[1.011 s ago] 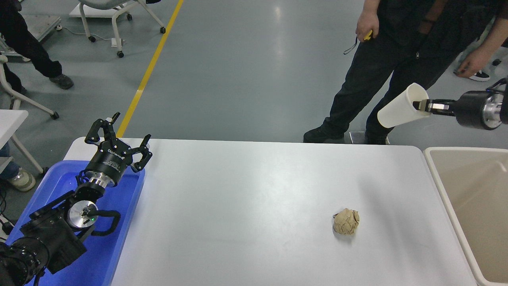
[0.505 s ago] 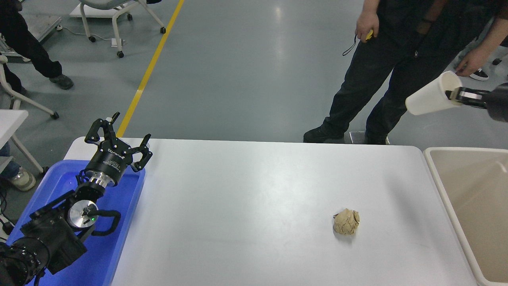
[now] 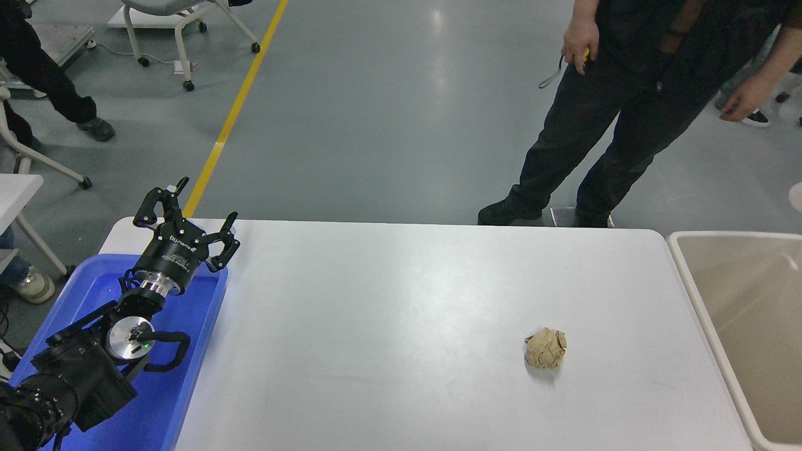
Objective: Dispose of the paper cup in the dustbin
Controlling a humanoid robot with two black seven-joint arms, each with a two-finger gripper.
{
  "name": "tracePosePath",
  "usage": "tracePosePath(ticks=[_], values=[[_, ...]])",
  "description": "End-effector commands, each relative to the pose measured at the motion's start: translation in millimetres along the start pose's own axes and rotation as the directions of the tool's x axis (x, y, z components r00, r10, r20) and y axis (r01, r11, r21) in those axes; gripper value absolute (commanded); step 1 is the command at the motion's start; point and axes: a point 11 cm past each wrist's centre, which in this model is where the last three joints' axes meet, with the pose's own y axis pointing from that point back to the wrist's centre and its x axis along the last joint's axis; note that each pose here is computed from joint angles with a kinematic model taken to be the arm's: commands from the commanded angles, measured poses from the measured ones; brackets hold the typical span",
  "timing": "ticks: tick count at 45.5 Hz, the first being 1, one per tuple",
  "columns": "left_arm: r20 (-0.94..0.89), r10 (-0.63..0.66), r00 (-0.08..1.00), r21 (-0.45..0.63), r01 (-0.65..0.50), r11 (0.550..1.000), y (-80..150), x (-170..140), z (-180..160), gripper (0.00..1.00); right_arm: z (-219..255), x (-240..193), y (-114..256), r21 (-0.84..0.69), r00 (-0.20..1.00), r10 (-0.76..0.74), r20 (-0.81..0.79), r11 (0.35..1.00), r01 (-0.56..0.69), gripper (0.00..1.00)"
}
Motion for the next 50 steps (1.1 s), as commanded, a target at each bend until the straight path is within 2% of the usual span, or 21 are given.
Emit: tracePosePath(ticks=[1,13,39,50], values=[[-0.001,0.0,1.0,0.0,0.0,1.0,0,0,0,1.0,44,-2,7,-0.221,0.998,0.036,0.053,0.975,-0.024,0.0],[-0.001,0.0,1.0,0.0,0.0,1.0,0,0,0,1.0,57,-17,7,-0.301,0.995,0.036,0.095,0.954,-0.005,0.0],[0.001,0.001,1.0,0.001,-0.001,1.0,0,0,0,1.0,39,-181,-13,-0.281,0.986,-0.122,0.117,0.948,0.15,0.0],[-0.001,0.0,1.0,0.0,0.0,1.0,0,0,0,1.0,31,-211,-13,-0.263,0.976,-0.157,0.15,0.945,0.192,0.0]])
